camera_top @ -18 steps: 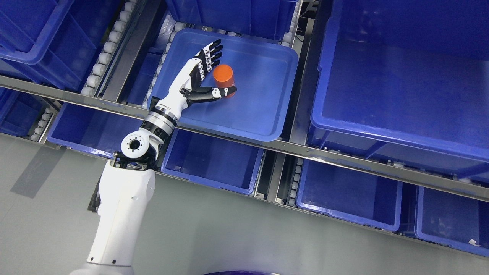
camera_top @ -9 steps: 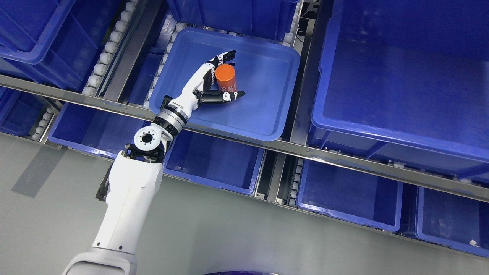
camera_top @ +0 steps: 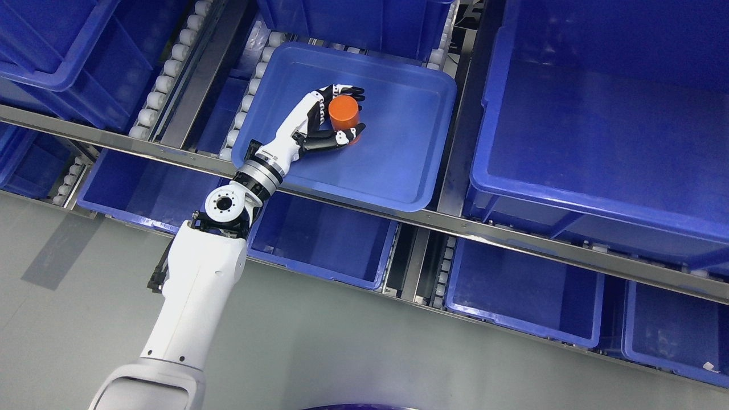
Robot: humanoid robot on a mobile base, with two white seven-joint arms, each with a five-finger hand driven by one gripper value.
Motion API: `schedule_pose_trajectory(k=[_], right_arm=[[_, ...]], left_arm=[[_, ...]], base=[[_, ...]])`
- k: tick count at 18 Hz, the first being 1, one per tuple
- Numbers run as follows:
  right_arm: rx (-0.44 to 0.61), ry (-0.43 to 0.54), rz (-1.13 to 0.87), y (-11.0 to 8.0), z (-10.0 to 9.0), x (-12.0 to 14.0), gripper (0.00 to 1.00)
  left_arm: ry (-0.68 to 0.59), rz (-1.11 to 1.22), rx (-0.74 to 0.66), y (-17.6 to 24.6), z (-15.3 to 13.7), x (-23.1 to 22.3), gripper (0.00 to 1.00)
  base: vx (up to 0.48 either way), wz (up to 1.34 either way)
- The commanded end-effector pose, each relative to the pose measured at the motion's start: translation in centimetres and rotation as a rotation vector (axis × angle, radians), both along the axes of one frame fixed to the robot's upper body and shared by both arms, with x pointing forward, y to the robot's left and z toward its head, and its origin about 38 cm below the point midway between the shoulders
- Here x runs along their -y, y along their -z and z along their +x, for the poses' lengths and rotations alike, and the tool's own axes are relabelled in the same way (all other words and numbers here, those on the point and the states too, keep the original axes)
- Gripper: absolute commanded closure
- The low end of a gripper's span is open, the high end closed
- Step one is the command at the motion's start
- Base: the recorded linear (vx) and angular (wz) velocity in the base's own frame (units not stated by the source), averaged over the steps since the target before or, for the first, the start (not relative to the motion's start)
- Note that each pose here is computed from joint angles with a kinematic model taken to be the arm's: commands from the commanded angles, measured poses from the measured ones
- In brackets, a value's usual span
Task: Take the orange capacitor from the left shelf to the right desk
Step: 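Close the left hand around the orange capacitor and lift it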
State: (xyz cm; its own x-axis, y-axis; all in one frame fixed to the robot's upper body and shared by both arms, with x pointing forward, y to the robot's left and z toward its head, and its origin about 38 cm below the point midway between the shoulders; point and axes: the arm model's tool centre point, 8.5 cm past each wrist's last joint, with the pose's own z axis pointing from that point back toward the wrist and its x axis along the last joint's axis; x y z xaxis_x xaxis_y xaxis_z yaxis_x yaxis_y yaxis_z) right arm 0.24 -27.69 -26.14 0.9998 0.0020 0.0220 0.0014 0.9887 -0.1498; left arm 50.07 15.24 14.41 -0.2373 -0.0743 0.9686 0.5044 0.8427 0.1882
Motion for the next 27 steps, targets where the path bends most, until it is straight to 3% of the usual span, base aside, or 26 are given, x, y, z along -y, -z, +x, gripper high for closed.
schedule_pose_trajectory(k=[1,4,6,12,16,19,23,27], right_arm=[[-0.002,0.014,-0.018,-0.1,-0.7,1.1,0.00],[-0.002,0.014,-0.018,-0.1,-0.7,1.1,0.00],[-0.002,0.014,-0.018,-0.1,-0.7,1.1,0.00],[-0.002,0.014,-0.018,-0.1,-0.7,1.1,0.00],[-0.002,0.014,-0.018,-0.1,-0.7,1.1,0.00],[-0.002,0.014,-0.018,-0.1,-0.7,1.1,0.00],[-0.002,0.014,-0.018,-0.1,-0.7,1.1,0.00],[-0.002,0.014,-0.018,-0.1,-0.7,1.1,0.00]], left_arm=[[-0.003,-0.033,-0.022,1.1,0.2,-0.8,0.75],[-0.001,-0.087,0.023,0.4,0.1,-0.9,0.94],[-0.004,-0.121,0.055,-0.1,0.1,-1.2,1.00],[0.028,-0.229,0.245,-5.1,-0.8,-0.9,1.00],[0.067,-0.269,0.426,-8.6,-4.0,-0.5,0.99],[0.032,-0.313,0.525,-8.7,-7.3,-1.8,0.99],[-0.112,-0.397,0.594,-9.1,-10.7,-4.7,0.99],[-0.120,-0.411,0.595,-7.3,-13.8,-4.8,0.98]], base=[[0.000,0.00],[0.000,0.00],[0.000,0.00],[0.000,0.00],[0.000,0.00],[0.000,0.00],[0.000,0.00],[0.000,0.00]])
